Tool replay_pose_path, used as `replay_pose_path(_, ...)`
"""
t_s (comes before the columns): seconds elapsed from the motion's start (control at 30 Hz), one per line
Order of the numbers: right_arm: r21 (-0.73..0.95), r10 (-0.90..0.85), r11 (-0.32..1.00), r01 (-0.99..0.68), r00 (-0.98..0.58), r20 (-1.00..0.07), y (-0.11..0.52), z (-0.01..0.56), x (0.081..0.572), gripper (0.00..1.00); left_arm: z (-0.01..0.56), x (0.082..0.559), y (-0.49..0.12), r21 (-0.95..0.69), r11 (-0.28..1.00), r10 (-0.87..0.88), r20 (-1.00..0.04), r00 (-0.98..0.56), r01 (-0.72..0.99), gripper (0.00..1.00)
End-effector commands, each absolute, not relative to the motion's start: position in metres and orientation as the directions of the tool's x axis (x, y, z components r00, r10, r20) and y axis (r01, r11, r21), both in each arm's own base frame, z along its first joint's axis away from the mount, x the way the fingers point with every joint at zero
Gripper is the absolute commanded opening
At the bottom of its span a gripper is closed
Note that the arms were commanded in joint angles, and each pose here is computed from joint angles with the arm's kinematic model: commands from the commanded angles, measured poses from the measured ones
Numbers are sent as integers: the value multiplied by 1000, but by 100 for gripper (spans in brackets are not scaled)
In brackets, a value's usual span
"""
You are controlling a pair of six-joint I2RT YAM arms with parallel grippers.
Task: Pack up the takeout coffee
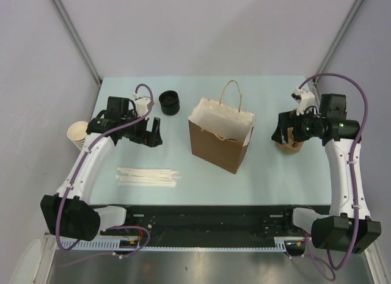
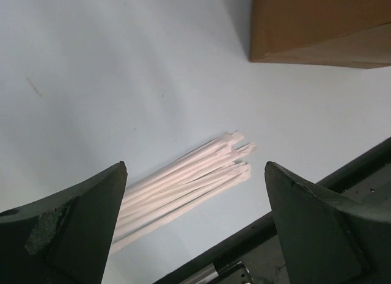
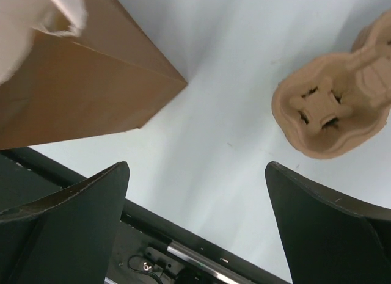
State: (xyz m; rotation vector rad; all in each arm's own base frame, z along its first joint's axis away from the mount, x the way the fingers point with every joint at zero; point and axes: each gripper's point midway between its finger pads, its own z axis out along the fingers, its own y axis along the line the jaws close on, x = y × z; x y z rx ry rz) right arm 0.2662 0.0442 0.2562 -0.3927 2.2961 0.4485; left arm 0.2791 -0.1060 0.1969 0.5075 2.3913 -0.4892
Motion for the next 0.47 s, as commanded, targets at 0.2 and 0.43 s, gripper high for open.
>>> replay_pose_path(0.2,133,-131,937,-323,-679,-723,29,221,265,100,169,279,-74,-152,932,176,-608,-775,330,100)
replay_pose_path(0.43,87,-155,942,-324,-649,-745,34,224,255,100,179,280,-71,-127,934,182,-638,-749,335,100)
